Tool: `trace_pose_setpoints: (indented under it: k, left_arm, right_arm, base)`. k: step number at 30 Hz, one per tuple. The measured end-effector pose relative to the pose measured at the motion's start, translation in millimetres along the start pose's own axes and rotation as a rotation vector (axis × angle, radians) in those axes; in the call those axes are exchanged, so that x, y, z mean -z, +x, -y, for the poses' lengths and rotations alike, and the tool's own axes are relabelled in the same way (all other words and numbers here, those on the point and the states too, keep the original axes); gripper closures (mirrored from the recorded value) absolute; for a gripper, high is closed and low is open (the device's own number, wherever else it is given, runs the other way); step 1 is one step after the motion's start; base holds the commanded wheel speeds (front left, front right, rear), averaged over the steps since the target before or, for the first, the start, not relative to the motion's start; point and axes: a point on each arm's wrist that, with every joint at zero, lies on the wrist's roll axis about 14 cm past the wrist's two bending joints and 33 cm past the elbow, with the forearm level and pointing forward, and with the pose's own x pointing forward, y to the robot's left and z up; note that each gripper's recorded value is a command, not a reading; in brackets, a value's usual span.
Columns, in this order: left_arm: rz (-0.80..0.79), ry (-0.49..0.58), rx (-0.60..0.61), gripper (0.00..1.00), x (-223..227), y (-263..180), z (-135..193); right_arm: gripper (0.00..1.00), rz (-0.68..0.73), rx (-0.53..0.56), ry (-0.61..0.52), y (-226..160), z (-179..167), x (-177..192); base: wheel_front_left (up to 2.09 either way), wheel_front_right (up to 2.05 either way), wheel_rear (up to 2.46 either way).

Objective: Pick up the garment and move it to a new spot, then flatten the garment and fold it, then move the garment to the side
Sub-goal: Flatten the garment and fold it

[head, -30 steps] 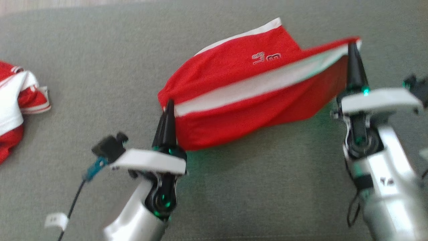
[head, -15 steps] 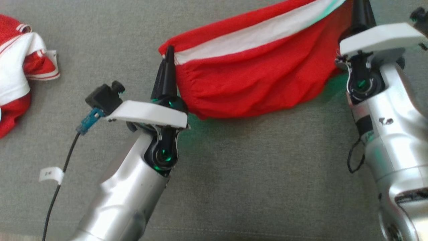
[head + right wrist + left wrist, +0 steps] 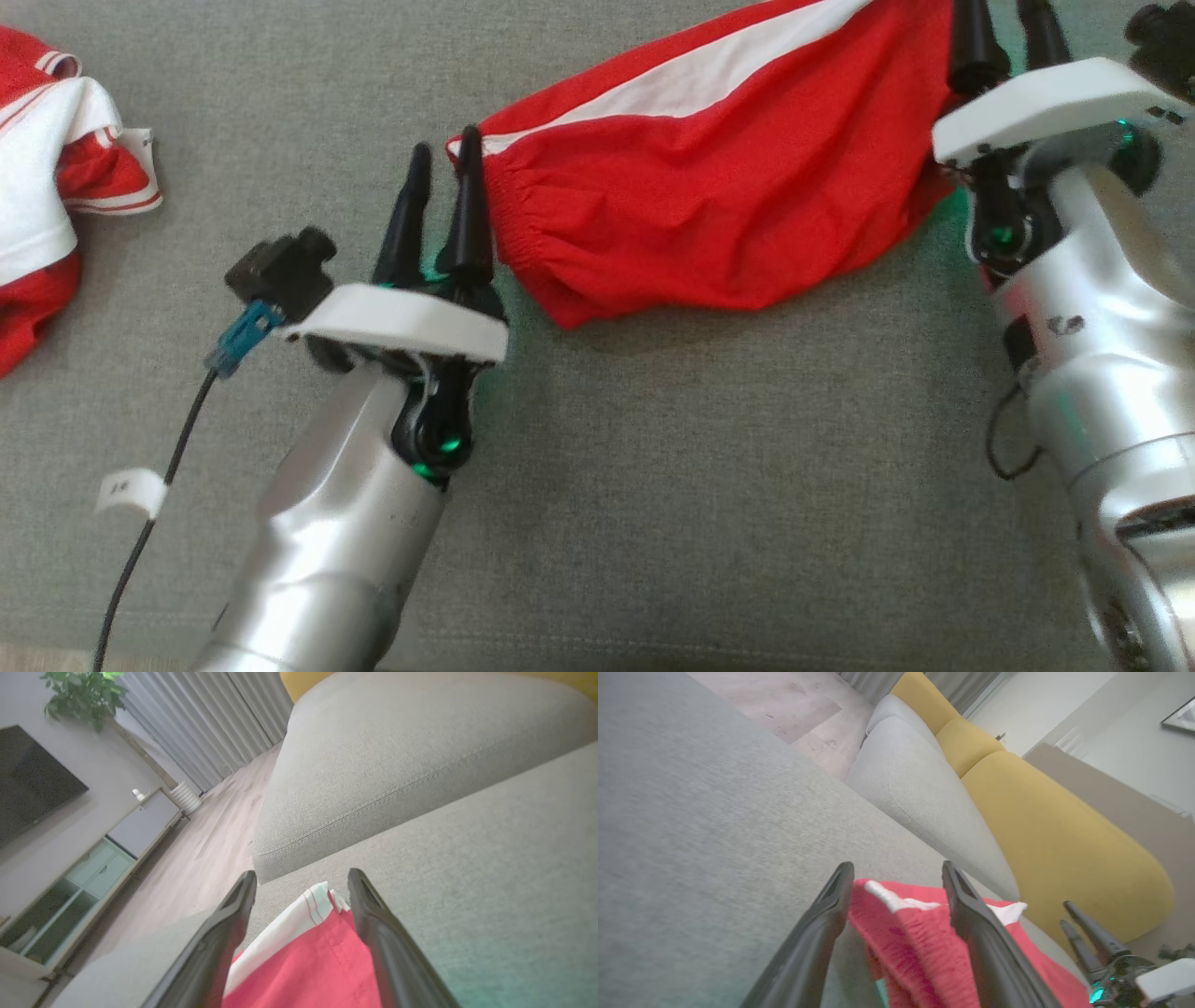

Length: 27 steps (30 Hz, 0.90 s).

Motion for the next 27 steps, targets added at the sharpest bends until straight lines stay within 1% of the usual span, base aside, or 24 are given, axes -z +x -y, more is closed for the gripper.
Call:
trace_pose_setpoints:
  k: [3, 4, 7, 9, 12, 16, 18, 24, 27]
  left_arm:
    - [0.005, 0.092, -0.041, 0.0, -2.2, -8.5, -14.0]
    - [0.0, 0.143, -0.053, 0.0, -1.2, -11.7, -17.1]
    - [0.012, 0.244, -0.075, 0.0, -4.6, -20.9, -20.1]
    - [0.029, 0.301, -0.087, 0.0, -9.4, -26.2, -19.0]
    - [0.061, 0.387, -0.098, 0.0, -18.6, -34.7, -14.7]
    - [0.071, 0.485, -0.113, 0.0, -18.9, -51.1, -11.3]
    - [0.076, 0.526, -0.138, 0.0, -18.8, -62.0, -13.4]
    - [0.067, 0.61, -0.19, 0.0, -8.0, -96.1, -17.0]
    - [0.049, 0.63, -0.215, 0.0, -0.4, -110.5, -22.5]
  right_arm:
    - [0.0, 0.016, -0.01, -0.107, -2.9, 6.5, -12.0]
    - [0.0, 0.036, -0.024, -0.153, -3.6, 5.1, -20.2]
    - [0.0, 0.077, -0.043, -0.237, -11.4, 2.8, -32.4]
    - [0.0, 0.075, -0.032, -0.262, -22.1, 6.6, -27.7]
    - [0.0, 0.038, -0.011, -0.311, -43.5, 15.5, -10.7]
    - [0.0, 0.028, 0.009, -0.342, -66.1, 18.2, -3.1]
    - [0.0, 0.037, 0.028, -0.332, -75.8, 19.8, -4.4]
    - [0.0, 0.018, 0.072, -0.324, -106.3, 29.1, 5.7]
    - [0.0, 0.013, 0.084, -0.317, -109.4, 31.0, 8.2]
  base:
    - [0.0, 0.0, 0.0]
    - [0.0, 0.0, 0.0]
    - [0.0, 0.0, 0.0]
    - [0.0, 0.0, 0.0]
    - [0.0, 0.0, 0.0]
    - [0.0, 0.0, 0.0]
    - [0.0, 0.0, 0.0]
    - [0.0, 0.0, 0.0]
    - [0.0, 0.0, 0.0]
